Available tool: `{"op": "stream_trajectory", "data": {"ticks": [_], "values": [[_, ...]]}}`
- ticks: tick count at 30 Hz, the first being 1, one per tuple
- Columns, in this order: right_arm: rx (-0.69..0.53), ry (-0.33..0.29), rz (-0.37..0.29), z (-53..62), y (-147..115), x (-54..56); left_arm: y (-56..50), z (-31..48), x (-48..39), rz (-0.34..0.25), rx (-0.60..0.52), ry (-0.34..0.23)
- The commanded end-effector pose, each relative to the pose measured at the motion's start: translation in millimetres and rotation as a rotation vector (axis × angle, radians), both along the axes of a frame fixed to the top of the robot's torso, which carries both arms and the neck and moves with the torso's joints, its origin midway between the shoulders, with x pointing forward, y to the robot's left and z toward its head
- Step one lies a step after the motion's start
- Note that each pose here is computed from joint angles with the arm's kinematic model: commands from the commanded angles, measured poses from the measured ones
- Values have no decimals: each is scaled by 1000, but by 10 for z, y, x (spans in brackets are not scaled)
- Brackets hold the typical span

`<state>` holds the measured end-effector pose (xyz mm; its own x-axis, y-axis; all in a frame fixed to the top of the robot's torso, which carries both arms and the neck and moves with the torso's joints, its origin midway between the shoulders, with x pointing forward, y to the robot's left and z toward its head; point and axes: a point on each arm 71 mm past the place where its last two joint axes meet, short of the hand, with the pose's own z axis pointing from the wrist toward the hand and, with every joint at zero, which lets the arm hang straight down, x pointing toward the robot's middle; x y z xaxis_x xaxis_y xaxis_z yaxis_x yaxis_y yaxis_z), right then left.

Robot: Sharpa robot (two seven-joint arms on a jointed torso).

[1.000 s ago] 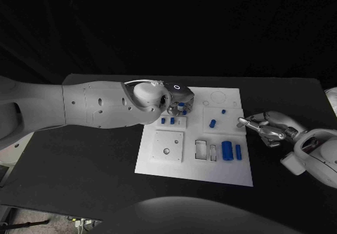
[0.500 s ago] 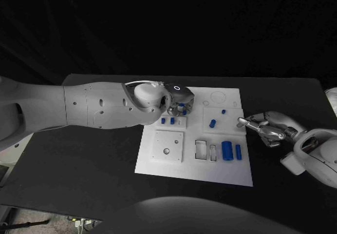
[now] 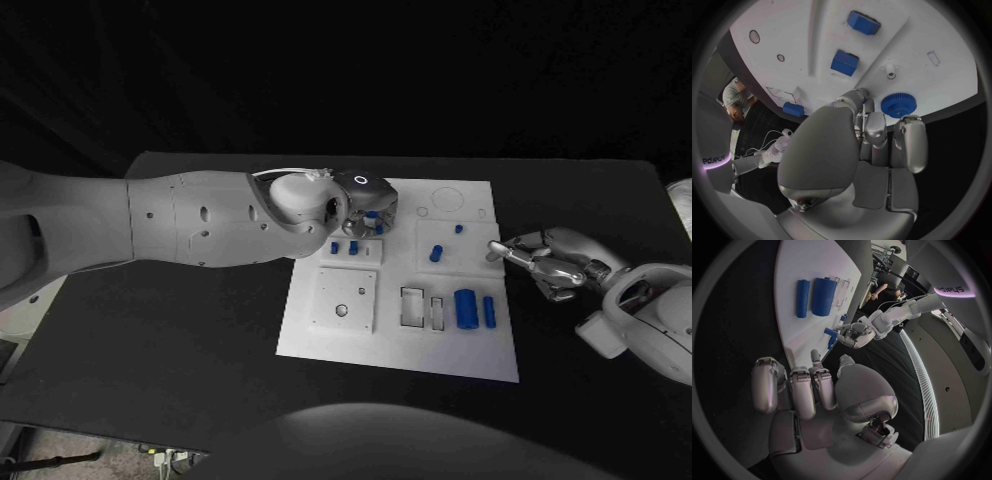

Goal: Assemble the parts on the task board

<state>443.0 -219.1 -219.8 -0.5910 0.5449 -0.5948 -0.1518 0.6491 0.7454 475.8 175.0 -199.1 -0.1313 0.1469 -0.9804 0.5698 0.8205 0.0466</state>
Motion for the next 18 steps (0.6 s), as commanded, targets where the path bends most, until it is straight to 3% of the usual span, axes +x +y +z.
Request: {"op": "stream_trajectory", "data": {"ticks": [1, 6, 13, 18], "values": [[-3, 9, 13, -10, 3, -11, -9, 80, -32, -38, -73, -77], [-5, 13, 11, -12, -13, -16, 100, 130, -80, -22, -92, -94], [-6, 19, 13, -18, -17, -25, 347, 305, -103, 26, -77, -102], [-7, 23, 13, -27, -18, -30, 440, 328, -132, 49, -57, -79]]}}
